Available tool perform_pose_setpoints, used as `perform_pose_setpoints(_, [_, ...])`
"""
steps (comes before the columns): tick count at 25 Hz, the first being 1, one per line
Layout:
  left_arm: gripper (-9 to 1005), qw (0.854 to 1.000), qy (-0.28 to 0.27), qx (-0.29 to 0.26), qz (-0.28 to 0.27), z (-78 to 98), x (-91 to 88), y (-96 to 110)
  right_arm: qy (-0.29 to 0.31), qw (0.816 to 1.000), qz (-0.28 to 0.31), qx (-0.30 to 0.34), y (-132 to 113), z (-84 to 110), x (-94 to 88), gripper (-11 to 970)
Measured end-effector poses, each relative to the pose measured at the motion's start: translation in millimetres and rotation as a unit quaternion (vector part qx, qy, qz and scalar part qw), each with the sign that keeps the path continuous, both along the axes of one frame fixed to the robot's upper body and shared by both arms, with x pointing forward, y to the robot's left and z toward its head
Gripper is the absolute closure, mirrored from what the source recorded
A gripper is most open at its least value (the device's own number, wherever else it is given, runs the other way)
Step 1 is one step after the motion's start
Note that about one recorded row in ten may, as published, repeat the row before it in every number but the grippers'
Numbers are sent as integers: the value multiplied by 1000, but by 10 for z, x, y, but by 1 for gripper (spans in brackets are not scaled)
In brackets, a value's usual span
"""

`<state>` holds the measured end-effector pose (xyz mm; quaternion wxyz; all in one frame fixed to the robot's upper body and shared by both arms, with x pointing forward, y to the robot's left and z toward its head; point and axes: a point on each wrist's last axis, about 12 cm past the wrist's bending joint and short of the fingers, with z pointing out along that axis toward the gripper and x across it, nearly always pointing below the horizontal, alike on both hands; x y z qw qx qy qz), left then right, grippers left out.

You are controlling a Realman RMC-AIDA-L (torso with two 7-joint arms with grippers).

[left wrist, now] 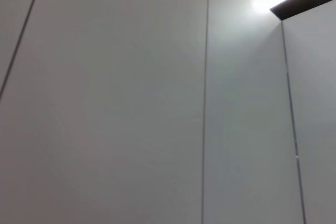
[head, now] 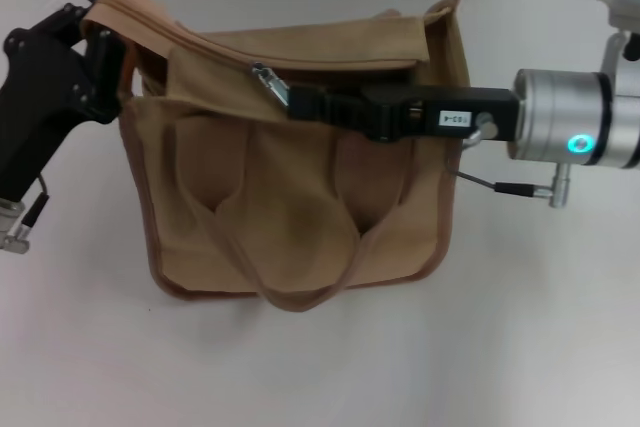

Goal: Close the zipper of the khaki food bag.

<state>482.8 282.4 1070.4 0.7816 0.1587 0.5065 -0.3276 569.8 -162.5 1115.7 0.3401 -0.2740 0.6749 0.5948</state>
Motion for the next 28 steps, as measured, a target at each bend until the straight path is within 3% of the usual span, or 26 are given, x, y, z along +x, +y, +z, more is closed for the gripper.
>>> perform_pose_setpoints(16, [884, 999, 7, 1, 35, -37, -62, 132, 38, 994, -100, 24, -856, -100, -144, 958])
perform_pose_setpoints(23, [882, 999, 14, 3, 37, -53, -55, 125, -37, 979, -184, 83, -1223, -151, -397, 961])
perform_pose_setpoints(28, [880, 999, 21, 3, 35, -69, -40, 94, -100, 969, -209, 88, -1191, -250, -556, 926])
